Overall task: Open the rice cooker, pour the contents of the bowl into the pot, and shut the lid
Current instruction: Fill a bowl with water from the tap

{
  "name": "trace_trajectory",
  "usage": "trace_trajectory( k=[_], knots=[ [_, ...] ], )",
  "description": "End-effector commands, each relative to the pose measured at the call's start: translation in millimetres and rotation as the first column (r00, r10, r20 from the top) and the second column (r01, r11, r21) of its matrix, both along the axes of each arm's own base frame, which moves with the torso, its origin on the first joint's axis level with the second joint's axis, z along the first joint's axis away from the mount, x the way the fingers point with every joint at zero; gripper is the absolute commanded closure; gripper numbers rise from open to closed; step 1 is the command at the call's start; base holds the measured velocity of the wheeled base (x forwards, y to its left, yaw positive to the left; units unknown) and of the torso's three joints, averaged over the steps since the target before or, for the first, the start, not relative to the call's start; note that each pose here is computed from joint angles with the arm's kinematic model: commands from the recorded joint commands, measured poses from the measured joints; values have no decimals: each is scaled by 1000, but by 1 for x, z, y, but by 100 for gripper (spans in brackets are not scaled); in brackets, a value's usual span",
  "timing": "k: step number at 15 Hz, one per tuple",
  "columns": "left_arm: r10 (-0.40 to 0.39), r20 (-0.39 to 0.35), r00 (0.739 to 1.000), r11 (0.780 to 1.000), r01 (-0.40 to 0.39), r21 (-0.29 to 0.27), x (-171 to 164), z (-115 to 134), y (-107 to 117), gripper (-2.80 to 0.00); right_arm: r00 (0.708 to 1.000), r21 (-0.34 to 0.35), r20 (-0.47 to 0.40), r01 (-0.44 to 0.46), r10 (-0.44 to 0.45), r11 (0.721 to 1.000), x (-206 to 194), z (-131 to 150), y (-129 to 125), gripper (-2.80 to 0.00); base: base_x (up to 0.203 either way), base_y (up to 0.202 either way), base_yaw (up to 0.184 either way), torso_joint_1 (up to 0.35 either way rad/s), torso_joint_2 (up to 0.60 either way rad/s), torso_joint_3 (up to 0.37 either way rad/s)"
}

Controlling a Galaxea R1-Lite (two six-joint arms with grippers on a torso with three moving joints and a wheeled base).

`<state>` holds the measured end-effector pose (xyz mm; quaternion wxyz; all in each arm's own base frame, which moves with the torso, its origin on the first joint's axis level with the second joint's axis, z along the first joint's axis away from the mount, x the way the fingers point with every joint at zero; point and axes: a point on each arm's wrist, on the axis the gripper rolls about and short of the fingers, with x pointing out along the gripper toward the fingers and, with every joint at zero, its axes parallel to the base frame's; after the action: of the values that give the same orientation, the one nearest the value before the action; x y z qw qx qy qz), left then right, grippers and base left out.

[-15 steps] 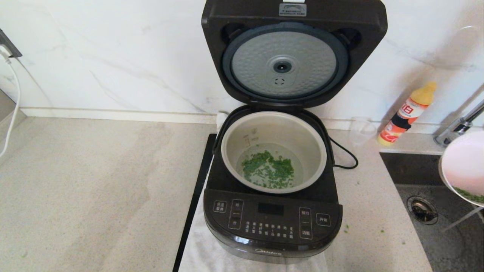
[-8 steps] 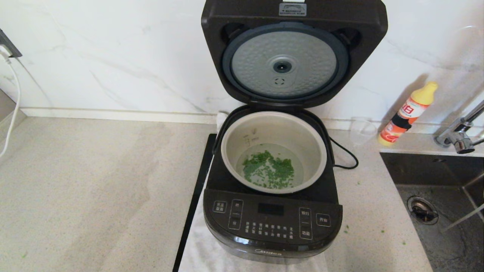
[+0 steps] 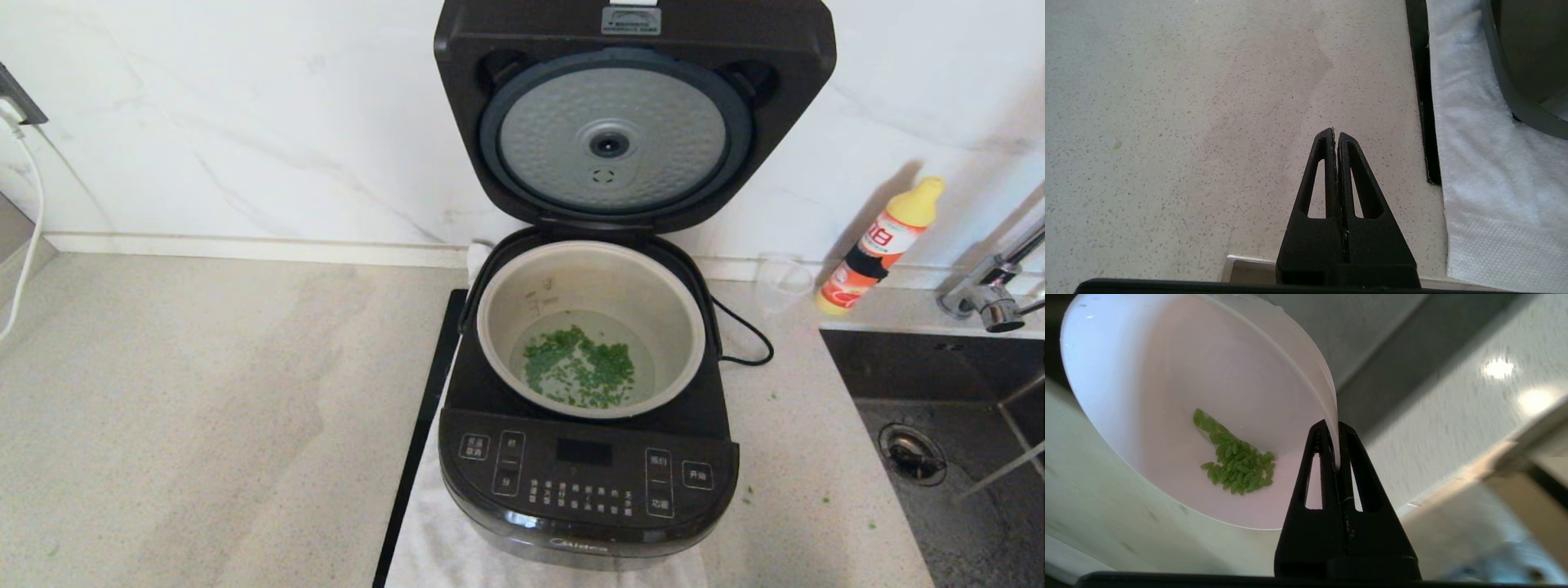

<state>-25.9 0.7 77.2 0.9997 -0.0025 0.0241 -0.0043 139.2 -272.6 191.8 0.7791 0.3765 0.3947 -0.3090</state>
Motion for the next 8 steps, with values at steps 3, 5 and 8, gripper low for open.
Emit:
trace_trajectory(
  k=[3,5,8],
  knots=[
    [0,1,1000,1000,0,0,0,0,0,0,993,126,75,86,-96,988,6,-28,-58,0,0,0,0,0,0,0],
    [0,1,1000,1000,0,0,0,-1,0,0,987,166,119,85,-106,982,10,-27,-67,0,0,0,0,0,0,0],
    [1,2,1000,1000,-1,0,0,0,0,0,982,217,159,70,-106,974,16,-23,-75,0,0,0,0,0,0,0]
  ],
)
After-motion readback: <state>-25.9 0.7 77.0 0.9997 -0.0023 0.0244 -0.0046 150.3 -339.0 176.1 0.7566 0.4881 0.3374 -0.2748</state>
